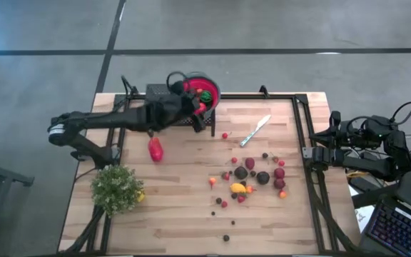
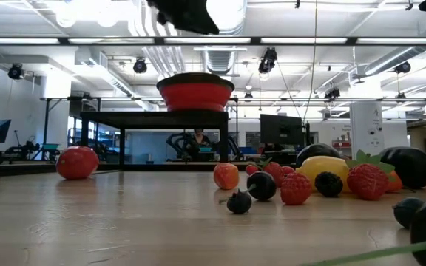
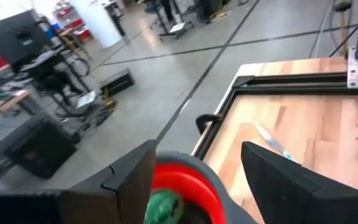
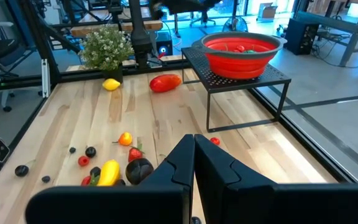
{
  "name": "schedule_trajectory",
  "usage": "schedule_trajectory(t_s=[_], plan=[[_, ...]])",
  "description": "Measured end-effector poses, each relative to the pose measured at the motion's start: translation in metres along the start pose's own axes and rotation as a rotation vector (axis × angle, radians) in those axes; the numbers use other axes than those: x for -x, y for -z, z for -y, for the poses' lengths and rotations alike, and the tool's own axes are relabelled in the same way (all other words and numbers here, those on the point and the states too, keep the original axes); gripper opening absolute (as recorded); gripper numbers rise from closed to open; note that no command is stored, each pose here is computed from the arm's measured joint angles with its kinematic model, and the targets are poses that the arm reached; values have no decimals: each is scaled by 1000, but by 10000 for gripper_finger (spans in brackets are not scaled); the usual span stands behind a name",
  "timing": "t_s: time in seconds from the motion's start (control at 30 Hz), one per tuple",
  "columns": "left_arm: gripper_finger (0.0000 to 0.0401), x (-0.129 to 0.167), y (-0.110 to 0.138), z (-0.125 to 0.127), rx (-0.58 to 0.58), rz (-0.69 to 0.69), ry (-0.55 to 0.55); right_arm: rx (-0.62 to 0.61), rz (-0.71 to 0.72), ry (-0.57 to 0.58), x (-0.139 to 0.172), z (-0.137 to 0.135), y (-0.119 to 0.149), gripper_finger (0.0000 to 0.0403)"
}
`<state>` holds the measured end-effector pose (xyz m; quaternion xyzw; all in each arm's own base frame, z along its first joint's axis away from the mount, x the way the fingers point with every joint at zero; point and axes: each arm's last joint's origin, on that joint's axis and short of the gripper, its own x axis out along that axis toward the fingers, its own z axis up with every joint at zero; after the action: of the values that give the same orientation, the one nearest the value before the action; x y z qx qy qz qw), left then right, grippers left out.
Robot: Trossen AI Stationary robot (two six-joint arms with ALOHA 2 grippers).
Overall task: Pick & Place Fruit
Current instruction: Put the yellow lemon into the red gray strainer bowl on the shelf
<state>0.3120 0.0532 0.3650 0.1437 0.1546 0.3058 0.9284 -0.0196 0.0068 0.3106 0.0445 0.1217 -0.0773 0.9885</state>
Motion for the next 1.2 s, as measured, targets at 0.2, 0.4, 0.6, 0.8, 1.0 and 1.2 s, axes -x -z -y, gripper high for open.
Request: schedule_trajectory(t_s=[0.2,0.4,0.6,0.8,1.0,1.2], plan=[[223,47,0,56,-147,-86,-171,2,0,0,0,0,0,8],[220,87,6,90,-23,-79,-170,1,0,0,0,0,0,8],[220,99,8,96,41,-86,-155,0,0,0,0,0,0,8],[220,103,11,95,99,-215,76,1,0,0,0,0,0,8],[220,112,20,112,101,-375,585,1,0,0,0,0,0,8],[220,119,50,134,105,-559,806,0,0,0,0,0,0,8]])
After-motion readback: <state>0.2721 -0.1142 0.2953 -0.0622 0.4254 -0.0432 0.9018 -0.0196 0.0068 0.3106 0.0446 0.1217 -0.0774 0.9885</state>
